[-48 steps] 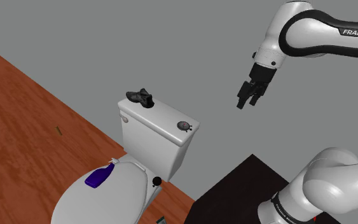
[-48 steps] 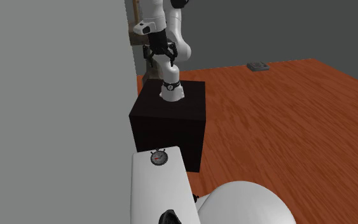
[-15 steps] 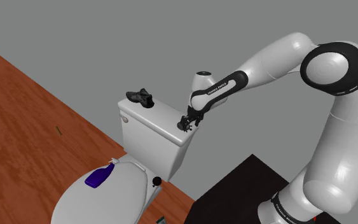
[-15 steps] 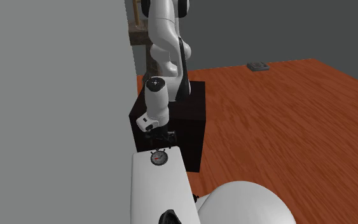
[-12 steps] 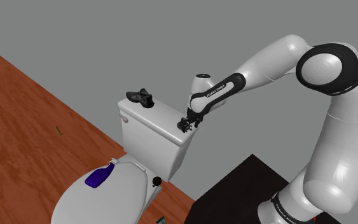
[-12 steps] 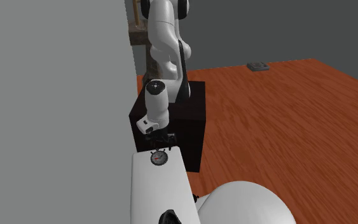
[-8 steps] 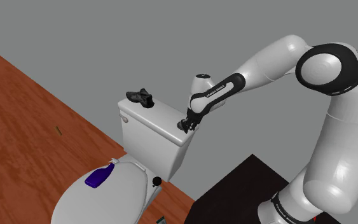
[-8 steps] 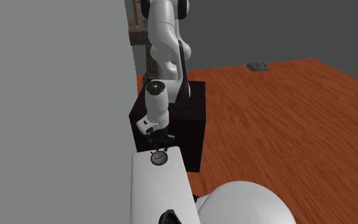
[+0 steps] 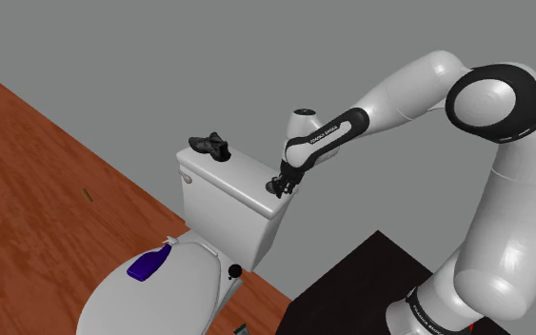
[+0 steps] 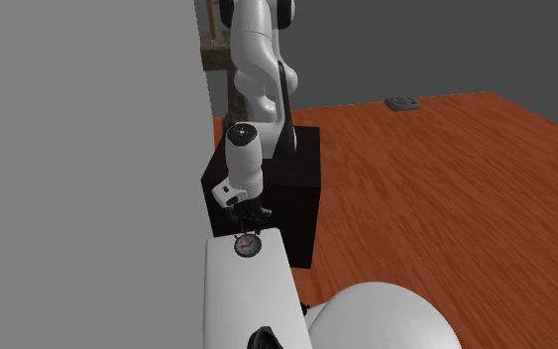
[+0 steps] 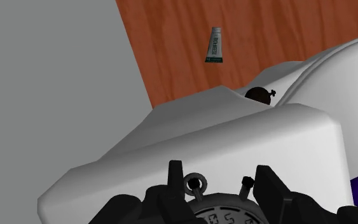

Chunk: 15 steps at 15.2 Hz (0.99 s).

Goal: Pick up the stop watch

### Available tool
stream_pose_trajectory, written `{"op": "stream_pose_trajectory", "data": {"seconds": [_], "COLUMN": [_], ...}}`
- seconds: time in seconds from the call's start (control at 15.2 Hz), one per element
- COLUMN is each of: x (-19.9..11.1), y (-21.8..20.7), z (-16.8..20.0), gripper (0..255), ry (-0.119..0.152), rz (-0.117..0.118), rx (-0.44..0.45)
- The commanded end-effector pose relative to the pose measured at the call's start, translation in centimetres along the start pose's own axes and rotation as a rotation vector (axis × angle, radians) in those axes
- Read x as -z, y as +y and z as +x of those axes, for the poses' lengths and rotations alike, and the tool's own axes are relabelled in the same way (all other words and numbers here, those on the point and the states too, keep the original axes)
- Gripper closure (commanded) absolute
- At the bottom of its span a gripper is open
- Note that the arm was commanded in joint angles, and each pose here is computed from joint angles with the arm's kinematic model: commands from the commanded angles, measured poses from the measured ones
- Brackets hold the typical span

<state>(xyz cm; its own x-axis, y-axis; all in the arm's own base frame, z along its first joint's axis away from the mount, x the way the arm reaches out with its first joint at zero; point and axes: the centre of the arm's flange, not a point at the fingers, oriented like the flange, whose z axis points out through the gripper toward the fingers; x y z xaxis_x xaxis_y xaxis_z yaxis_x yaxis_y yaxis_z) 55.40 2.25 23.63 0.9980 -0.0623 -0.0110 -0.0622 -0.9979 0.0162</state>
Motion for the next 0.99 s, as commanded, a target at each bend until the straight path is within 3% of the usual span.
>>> {"op": "stream_pose_trajectory", "data": {"seconds": [0.0,0.92], "x": [0.9,7.3], "y": [-0.1,0.0], "z": [0.0,0.0], "gripper": [255,255], "ry": [0.0,0.0], "rz": [0.0,0.0], "rx": [0.0,0.0]}}
